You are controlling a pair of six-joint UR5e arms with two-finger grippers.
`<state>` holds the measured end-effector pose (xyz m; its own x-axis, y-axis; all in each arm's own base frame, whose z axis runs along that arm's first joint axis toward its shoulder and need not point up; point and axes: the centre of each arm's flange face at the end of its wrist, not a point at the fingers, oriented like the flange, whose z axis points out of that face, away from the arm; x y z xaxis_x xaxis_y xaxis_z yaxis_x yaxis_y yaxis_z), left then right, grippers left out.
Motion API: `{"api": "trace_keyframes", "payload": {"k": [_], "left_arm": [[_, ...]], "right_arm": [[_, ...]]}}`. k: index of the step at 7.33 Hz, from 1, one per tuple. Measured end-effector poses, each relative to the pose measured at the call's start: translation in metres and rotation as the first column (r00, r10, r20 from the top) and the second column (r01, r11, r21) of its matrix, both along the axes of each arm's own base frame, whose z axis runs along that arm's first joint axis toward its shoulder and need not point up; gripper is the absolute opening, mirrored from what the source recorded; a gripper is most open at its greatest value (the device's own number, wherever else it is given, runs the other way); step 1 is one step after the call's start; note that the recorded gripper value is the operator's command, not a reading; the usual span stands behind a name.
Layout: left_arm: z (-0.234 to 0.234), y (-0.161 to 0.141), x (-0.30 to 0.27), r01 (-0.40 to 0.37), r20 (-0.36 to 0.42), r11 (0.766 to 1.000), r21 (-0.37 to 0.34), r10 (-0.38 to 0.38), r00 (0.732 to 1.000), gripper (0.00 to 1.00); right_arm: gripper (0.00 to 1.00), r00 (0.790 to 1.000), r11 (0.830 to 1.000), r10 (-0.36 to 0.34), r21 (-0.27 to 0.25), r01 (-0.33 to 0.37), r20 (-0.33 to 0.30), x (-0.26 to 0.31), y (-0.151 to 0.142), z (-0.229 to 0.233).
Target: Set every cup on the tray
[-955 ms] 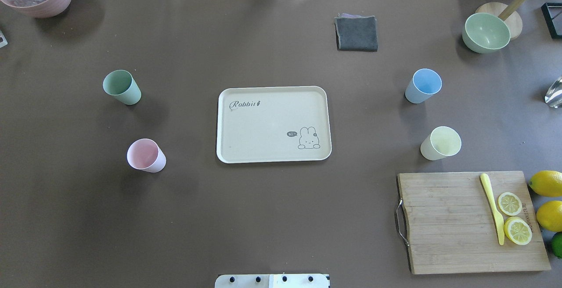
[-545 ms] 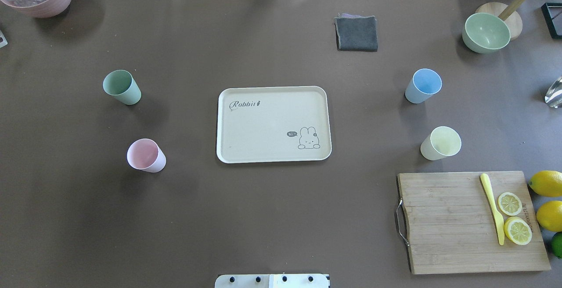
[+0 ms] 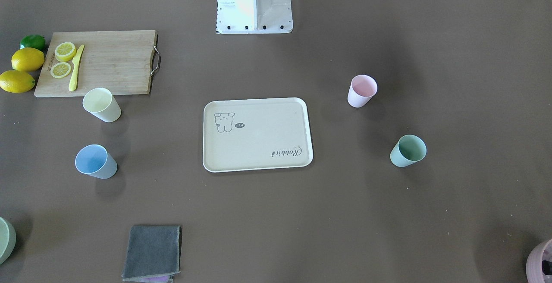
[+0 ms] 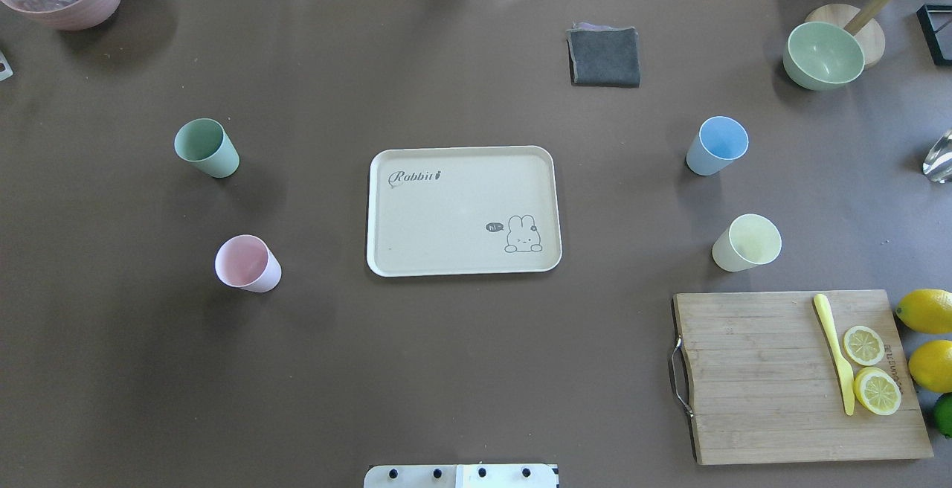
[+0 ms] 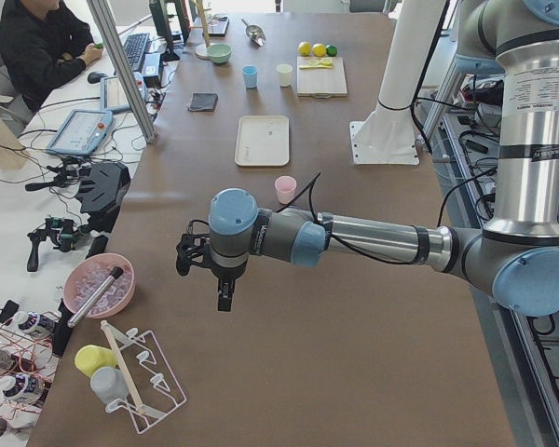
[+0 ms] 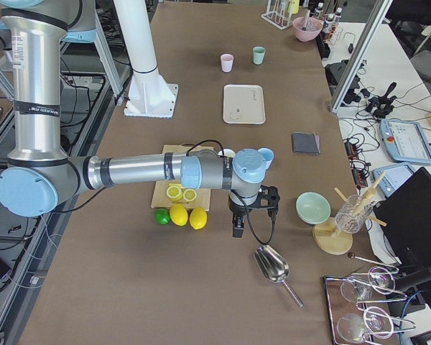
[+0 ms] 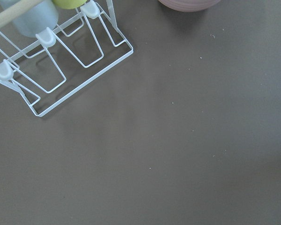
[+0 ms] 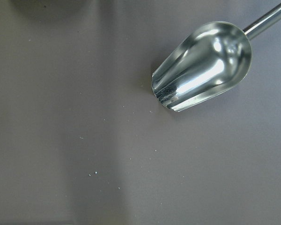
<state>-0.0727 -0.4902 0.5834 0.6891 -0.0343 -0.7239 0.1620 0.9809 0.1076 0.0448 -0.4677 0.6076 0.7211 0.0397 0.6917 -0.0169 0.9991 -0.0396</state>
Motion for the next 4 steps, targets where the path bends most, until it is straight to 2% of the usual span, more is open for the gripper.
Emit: {"api": "trace_keyframes", "payload": {"k": [4], "left_arm": [[-0.0064, -0.0039, 0.0009, -0.003, -0.006, 1.000, 0.013, 0.003, 1.000, 0.99]], "right_arm": [[1.00, 1.000, 1.000, 0.000, 0.004, 0.000, 0.002, -0.0002, -0.0010, -0.0018]]}}
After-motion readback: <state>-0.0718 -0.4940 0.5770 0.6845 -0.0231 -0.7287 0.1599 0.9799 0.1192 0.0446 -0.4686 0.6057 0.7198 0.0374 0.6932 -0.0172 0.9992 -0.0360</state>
